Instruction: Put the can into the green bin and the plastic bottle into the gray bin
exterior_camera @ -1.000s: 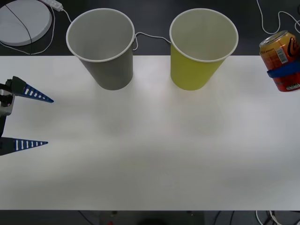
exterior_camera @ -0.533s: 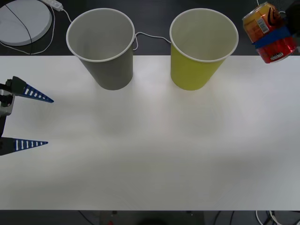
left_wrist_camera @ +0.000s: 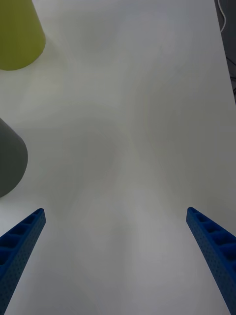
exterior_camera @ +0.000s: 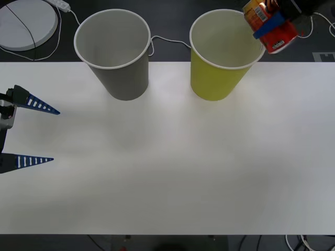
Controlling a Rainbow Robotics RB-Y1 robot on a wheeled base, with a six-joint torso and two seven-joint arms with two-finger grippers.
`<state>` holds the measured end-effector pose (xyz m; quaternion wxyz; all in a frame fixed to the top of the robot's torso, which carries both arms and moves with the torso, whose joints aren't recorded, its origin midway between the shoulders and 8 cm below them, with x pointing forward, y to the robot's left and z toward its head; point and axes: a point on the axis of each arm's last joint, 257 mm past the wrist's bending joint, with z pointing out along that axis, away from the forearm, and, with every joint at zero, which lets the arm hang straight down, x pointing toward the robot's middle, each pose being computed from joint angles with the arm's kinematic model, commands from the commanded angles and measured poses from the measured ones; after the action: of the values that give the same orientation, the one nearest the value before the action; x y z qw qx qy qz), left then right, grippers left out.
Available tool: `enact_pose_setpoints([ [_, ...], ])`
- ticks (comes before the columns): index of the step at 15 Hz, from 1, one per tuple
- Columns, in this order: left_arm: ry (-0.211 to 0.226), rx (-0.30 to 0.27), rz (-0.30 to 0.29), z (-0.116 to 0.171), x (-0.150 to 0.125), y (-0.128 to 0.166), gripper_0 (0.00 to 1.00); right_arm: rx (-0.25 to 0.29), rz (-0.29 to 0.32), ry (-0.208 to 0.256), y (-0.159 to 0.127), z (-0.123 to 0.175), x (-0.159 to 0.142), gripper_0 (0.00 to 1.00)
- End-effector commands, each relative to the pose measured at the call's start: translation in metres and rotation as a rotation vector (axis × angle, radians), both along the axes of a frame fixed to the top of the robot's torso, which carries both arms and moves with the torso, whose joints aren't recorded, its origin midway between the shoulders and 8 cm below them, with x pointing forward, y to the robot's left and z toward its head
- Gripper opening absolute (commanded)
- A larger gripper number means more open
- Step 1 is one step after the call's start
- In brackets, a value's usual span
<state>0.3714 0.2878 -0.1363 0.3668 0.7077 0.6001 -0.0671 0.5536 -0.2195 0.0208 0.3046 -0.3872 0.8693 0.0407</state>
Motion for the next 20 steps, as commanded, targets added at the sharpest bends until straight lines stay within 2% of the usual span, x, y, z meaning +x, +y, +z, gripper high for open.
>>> enact_pose_setpoints([
  [1,0.000,0.000,0.000,0.000,0.000,0.000,1.00,-0.009,0.005,0.011,0.020,0.002,0.018,0.00],
  [5,0.000,0.000,0.000,0.000,0.000,0.000,1.00,-0.046,0.004,-0.013,0.040,0.006,0.039,0.00],
  [9,0.000,0.000,0.000,0.000,0.000,0.000,1.00,-0.049,0.012,-0.023,0.050,0.007,0.046,0.00],
  [10,0.000,0.000,0.000,0.000,0.000,0.000,1.00,-0.056,0.020,-0.027,0.050,0.007,0.046,0.05],
  [11,0.000,0.000,0.000,0.000,0.000,0.000,1.00,-0.064,0.033,-0.033,0.050,0.007,0.046,0.22],
  [13,0.000,0.000,0.000,0.000,0.000,0.000,1.00,-0.076,0.049,-0.039,0.050,0.007,0.047,1.00],
  [17,0.000,0.000,0.000,0.000,0.000,0.000,1.00,-0.075,0.060,-0.030,0.048,0.007,0.043,1.00],
  [20,0.000,0.000,0.000,0.000,0.000,0.000,1.00,-0.038,0.082,-0.008,0.036,0.015,0.032,1.00],
])
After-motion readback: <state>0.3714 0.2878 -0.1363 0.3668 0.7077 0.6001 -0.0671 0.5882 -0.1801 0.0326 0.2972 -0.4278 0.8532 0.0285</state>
